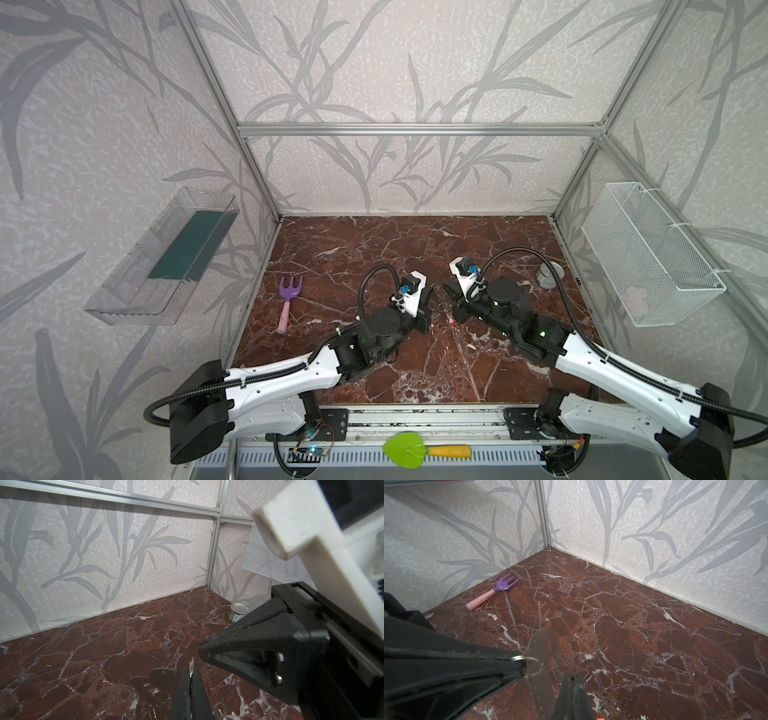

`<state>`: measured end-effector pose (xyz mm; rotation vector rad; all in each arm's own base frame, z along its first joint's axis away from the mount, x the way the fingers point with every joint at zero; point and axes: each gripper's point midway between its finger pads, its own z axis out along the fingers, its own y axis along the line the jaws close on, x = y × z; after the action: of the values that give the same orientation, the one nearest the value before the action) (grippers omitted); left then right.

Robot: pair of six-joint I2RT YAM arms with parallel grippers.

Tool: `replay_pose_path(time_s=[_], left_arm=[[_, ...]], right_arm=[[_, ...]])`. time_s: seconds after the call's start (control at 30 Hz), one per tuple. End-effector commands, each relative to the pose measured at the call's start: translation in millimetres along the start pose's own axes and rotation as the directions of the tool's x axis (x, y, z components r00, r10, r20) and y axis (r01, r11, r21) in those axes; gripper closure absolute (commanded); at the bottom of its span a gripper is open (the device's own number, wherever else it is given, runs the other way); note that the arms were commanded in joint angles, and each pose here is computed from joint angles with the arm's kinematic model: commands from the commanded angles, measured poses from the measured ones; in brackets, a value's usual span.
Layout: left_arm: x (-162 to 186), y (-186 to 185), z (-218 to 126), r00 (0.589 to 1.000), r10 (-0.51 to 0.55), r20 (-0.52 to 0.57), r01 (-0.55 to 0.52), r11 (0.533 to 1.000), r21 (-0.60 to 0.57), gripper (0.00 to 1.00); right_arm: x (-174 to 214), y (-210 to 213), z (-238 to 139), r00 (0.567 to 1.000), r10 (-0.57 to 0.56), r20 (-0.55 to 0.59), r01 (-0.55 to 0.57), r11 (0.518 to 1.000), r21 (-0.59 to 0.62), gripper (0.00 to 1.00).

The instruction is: Put the keys on the keyring

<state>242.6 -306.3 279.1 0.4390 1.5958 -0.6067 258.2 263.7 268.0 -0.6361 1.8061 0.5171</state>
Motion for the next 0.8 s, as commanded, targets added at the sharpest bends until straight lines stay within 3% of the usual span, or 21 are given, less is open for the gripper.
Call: replay_pose_path(time_s=[0.0,0.77], left_arm=[[-28.2,-3.7,-0.1,0.997,-0.033,0.075,0.033,0.999,0.005,1.00],[-22.7,-20.0,3.7,0.998,-0.042,0.042,0.038,0.995,0.088,1.00]], right_arm=[[-20.2,7.1,-3.4,0.999,-0.002,0.054,0.003,1.000,-0.027,1.00],[-26.3,21.9,-0.4,0.998,0.003,0.070,0.004,0.995,-0.101,1.00]])
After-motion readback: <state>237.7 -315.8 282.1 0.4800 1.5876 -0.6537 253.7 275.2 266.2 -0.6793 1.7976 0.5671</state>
